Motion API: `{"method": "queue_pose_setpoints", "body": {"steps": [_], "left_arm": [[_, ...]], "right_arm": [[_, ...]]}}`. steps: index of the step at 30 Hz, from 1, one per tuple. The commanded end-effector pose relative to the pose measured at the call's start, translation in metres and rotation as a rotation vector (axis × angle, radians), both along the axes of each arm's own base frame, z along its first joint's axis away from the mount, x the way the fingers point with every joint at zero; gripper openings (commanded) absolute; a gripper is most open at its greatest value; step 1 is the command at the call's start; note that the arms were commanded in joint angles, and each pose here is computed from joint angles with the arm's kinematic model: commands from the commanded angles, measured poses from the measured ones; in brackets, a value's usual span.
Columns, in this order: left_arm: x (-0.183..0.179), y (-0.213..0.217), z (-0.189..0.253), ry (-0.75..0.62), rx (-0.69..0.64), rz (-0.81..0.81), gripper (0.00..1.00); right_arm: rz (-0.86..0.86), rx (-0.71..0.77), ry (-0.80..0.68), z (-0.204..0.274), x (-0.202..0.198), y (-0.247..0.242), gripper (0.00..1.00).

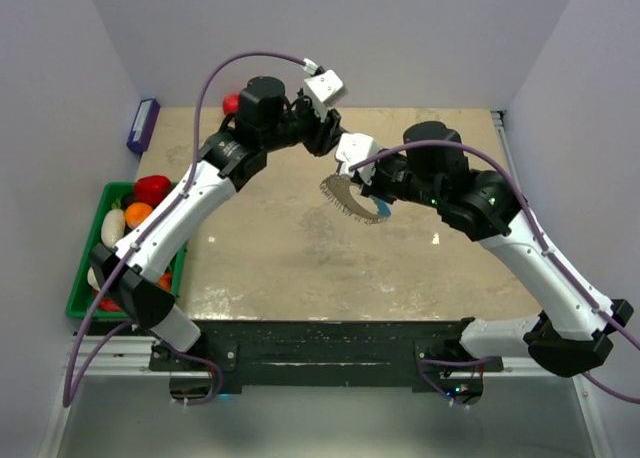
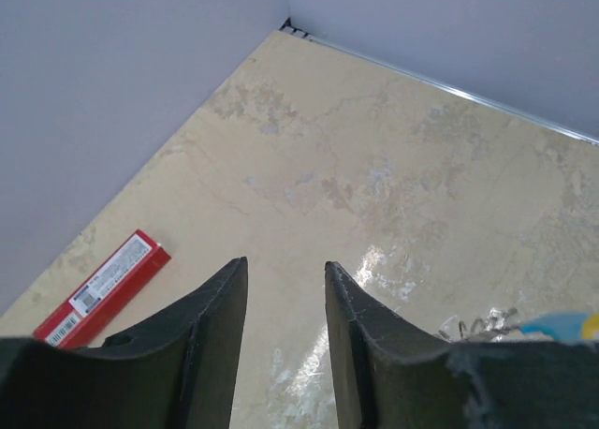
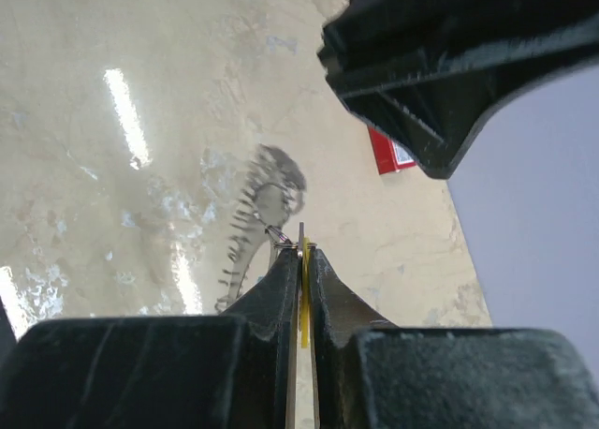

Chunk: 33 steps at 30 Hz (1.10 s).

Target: Remove the keys from the keyring

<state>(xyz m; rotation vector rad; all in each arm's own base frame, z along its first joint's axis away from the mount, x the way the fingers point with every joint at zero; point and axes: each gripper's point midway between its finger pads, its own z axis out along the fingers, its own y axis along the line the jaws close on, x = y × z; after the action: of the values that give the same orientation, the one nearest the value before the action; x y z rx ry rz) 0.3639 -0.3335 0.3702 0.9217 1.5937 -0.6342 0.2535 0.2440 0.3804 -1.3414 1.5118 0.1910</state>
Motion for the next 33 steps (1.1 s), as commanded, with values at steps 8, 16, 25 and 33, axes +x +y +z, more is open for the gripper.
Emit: {"method": "queue_pose_setpoints", "body": {"steps": [8, 16, 25, 33], "left_arm": [[-0.062, 0.002, 0.037, -0.074, -0.070, -0.315, 0.60], [-0.049, -0.003, 0.006, -0.028, -0.022, -0.297, 0.65], [-0.058, -0.009, 0.001, 0.014, -0.051, -0.353, 0.65], [-0.060, 0.009, 0.040, -0.083, -0.053, -0.299, 0.66]], "right_arm": [[-0.032, 0.091, -0.125, 0.039, 0.007, -0.007, 0.00], [-0.003, 0.073, -0.195, 0.052, 0.002, -0.014, 0.00], [-0.021, 0.067, -0.209, 0.053, 0.005, -0.017, 0.00], [-0.078, 0.080, -0.196, 0.051, 0.012, -0.020, 0.00]]}}
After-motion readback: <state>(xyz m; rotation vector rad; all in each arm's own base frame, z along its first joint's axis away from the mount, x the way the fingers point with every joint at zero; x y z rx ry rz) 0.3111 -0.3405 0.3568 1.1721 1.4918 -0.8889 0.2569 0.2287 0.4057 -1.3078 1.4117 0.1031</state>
